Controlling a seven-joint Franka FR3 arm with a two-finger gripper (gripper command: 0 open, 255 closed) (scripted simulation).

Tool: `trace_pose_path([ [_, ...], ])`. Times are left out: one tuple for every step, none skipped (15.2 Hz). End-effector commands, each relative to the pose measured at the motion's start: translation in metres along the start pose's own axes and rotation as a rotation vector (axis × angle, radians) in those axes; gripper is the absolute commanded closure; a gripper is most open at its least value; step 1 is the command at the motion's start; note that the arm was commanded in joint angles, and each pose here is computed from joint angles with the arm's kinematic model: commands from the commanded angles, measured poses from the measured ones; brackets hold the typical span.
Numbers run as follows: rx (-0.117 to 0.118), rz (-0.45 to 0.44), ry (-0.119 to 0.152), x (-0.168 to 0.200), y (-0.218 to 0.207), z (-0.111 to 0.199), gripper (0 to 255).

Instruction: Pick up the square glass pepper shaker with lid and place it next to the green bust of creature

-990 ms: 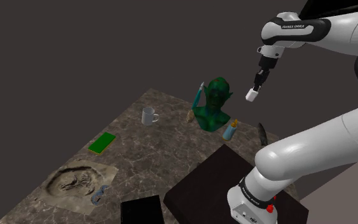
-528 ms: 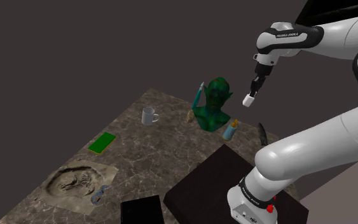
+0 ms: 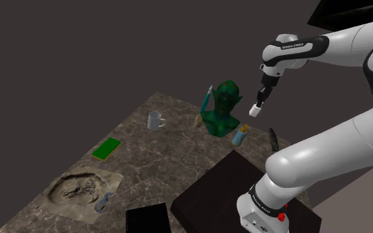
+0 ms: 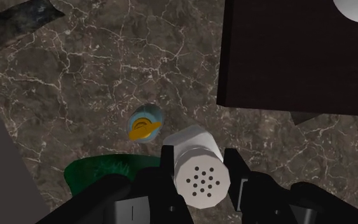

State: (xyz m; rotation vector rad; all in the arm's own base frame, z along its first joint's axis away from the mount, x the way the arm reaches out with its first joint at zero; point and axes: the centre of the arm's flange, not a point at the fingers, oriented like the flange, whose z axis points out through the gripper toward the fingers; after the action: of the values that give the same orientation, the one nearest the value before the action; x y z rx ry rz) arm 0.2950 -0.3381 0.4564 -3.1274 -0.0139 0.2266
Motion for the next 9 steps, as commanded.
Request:
trace_pose_path([
  [0.0, 0.0, 0.0, 0.001, 0.0, 0.011, 255],
  [0.0, 0.0, 0.0, 0.002, 0.0, 0.016, 255],
  [0.0, 0.0, 0.0, 0.003, 0.0, 0.021, 255],
  [0.0, 0.0, 0.0, 0.004, 0.0, 0.027, 255],
  [0.0, 0.0, 0.0, 0.005, 0.0, 0.032, 255],
  [0.0, 0.0, 0.0, 0.005, 0.0, 0.037, 255],
  [0.0, 0.0, 0.0, 0.006, 0.001, 0.042, 255],
  [0.0, 0.0, 0.0, 0.007, 0.001, 0.047, 255],
  [0.0, 0.0, 0.0, 0.008, 0.001, 0.053, 255],
])
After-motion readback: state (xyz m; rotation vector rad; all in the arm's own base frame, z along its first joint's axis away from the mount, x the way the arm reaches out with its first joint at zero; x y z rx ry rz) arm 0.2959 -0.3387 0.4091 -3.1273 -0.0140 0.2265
